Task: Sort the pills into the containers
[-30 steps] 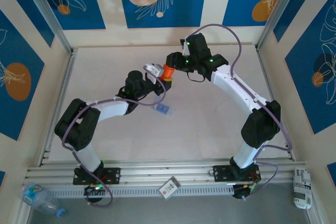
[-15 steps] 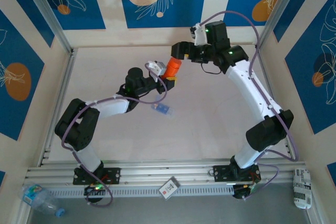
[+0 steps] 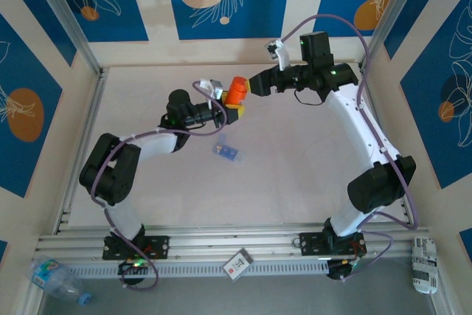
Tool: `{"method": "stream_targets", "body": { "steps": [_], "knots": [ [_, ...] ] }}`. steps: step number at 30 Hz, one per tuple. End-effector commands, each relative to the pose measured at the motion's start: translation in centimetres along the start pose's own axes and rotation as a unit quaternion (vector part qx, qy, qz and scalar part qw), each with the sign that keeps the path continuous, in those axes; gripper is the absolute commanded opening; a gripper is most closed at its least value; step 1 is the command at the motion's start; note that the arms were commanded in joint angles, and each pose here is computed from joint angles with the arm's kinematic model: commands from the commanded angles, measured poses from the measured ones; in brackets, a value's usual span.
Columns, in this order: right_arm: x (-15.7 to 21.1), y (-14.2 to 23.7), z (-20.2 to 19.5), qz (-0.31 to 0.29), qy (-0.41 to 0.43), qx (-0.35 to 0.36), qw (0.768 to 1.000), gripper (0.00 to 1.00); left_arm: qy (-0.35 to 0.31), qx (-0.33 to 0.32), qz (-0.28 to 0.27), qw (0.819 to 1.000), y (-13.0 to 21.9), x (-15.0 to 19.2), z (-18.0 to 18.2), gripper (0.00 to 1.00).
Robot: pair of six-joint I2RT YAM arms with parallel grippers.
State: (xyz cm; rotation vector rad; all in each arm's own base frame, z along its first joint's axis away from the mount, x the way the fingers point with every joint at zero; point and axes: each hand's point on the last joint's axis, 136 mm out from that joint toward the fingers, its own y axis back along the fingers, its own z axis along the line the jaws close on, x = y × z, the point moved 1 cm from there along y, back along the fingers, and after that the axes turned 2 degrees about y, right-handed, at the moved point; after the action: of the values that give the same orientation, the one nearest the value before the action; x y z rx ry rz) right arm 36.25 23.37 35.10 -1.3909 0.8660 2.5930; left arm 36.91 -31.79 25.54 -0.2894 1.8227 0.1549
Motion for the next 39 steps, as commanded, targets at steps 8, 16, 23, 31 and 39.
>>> {"method": "stream_targets", "body": {
  "steps": [8, 16, 23, 31, 39],
  "knots": [
    [0.2, -2.3, 0.3, 0.027, -0.002, -0.039, 0.999, 0.77, -0.02, 0.039, -0.016, 0.999, -0.2, -2.0, -1.2, 0.0],
    [0.2, -3.4, 0.1, 0.038, -0.01, -0.043, 0.998, 0.64, -0.018, 0.04, -0.013, 0.999, -0.2, -1.9, -1.2, 0.0],
    [0.4, -3.8, 0.1, 0.041, -0.021, -0.055, 0.997, 0.41, -0.019, 0.044, -0.015, 0.999, -0.2, -2.2, -1.4, 0.0],
    [2.3, -5.8, 0.5, 0.066, -0.059, -0.029, 0.996, 0.35, -0.025, 0.03, -0.019, 0.999, -0.2, -2.5, -1.0, 0.0],
    [5.4, -9.8, -0.9, 0.079, -0.183, 0.091, 0.976, 0.32, -0.065, -0.033, -0.026, 0.997, 0.2, -3.0, 0.0, 0.0]
  ]
}}
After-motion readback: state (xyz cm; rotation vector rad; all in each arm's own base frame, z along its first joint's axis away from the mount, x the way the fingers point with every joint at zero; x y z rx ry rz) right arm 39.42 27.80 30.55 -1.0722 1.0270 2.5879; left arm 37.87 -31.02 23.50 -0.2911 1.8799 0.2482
